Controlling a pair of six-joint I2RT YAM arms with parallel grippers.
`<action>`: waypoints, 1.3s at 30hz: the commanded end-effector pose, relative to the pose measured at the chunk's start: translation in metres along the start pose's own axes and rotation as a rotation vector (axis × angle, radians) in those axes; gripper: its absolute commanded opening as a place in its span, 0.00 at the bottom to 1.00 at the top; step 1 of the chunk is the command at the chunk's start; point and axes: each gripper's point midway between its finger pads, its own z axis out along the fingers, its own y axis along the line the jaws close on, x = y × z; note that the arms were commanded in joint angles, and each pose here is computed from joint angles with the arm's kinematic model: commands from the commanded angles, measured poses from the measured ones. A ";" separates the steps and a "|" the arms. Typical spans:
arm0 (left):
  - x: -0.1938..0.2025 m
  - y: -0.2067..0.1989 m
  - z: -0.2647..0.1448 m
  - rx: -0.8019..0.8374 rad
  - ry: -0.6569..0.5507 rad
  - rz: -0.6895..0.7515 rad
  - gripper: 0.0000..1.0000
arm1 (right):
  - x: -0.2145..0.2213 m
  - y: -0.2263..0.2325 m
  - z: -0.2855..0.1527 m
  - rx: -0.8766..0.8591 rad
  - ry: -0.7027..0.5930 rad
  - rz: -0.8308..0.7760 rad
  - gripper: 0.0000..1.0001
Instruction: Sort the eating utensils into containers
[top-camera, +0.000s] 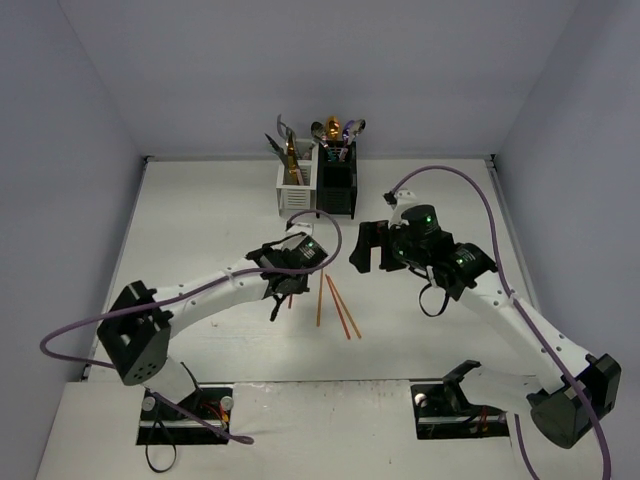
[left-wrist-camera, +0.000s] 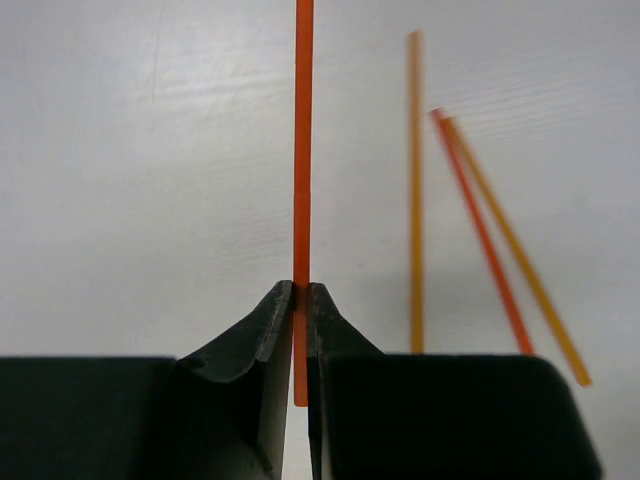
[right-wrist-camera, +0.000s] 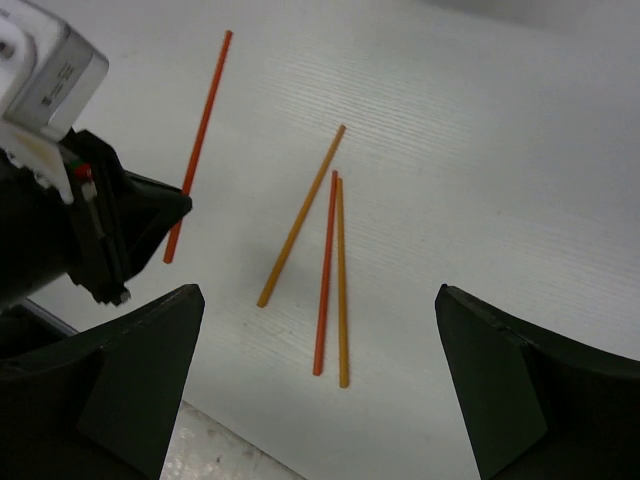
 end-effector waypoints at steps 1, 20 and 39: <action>-0.076 -0.030 -0.064 0.155 -0.343 0.176 0.00 | -0.061 0.041 -0.009 -0.156 -0.145 0.031 0.98; -0.140 -0.086 -0.143 0.513 -0.730 0.288 0.00 | -0.122 0.091 0.016 -0.312 -0.212 0.033 0.63; -0.150 -0.079 -0.116 0.458 -0.666 0.181 0.16 | -0.129 0.065 0.047 -0.180 -0.239 0.024 0.00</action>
